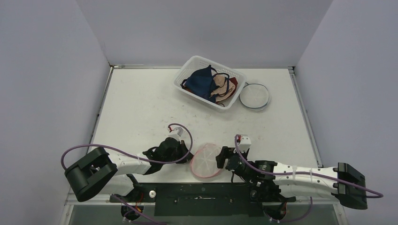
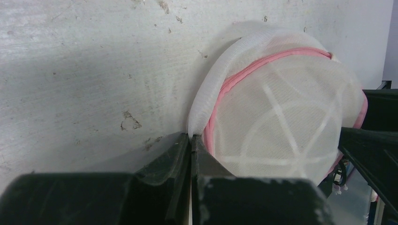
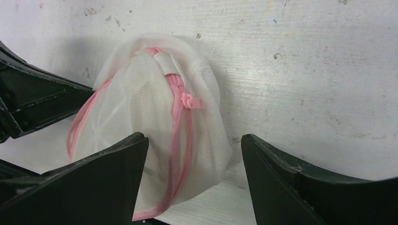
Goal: Unzip the laundry bag and remove the bra
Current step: Adjust the laundry bag at the center of the board.
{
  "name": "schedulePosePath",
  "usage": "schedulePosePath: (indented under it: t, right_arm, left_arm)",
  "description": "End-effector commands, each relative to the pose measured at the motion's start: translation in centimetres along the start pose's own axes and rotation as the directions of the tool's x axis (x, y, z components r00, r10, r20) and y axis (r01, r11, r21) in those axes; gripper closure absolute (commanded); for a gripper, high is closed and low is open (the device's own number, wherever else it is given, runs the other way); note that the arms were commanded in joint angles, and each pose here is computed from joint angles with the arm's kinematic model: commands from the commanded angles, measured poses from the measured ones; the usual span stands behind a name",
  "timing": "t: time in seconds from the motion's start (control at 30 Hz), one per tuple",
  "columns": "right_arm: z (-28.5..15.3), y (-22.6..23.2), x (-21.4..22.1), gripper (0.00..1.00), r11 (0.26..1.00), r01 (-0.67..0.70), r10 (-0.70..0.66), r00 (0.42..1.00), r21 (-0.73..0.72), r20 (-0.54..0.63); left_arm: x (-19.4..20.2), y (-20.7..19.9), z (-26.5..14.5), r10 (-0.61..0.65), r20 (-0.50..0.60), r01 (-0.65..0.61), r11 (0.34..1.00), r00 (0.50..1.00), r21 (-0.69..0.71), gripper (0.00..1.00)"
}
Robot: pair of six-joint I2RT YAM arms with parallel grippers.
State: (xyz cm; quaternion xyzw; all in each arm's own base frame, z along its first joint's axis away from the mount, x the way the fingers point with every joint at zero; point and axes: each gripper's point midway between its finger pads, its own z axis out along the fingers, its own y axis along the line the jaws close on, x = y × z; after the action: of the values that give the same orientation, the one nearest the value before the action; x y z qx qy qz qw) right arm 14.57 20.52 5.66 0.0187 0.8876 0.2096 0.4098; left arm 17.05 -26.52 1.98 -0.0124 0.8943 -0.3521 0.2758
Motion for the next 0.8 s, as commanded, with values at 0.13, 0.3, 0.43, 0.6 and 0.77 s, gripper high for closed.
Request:
schedulePosePath:
  t: [0.13, 0.3, 0.43, 0.6, 0.77]
  right_arm:
    - [-1.6, 2.8, -1.9, 0.24, 0.995, 0.073, -0.072, 0.997, -0.062, 0.003]
    - [-2.8, 2.7, -2.6, 0.23, 0.989, 0.140, -0.142, 0.990, -0.043, -0.028]
    - [-3.5, 2.1, -3.3, 0.22, 0.982, 0.191, -0.191, 0.981, -0.002, -0.039]
    - [-4.1, 1.3, -4.6, 0.24, 0.976, 0.211, -0.211, 0.977, 0.059, -0.019]
    - [-4.8, 4.7, -5.8, 0.47, 0.986, 0.056, -0.045, 0.996, -0.154, 0.075]
  left_arm:
    - [-0.6, -1.9, -0.2, -0.033, 0.021, 0.031, 0.996, 0.999, 0.081, 1.00]
    - [-0.8, -2.2, -0.2, -0.034, 0.025, 0.031, 0.996, 0.999, 0.086, 1.00]
    - [-1.0, -2.5, -0.3, -0.038, 0.029, 0.035, 0.995, 0.999, 0.094, 1.00]
    - [-0.9, -2.4, -0.3, -0.041, 0.030, 0.038, 0.995, 0.999, 0.093, 1.00]
    - [-0.8, -2.5, -0.2, -0.053, 0.026, 0.050, 0.994, 0.998, 0.100, 1.00]
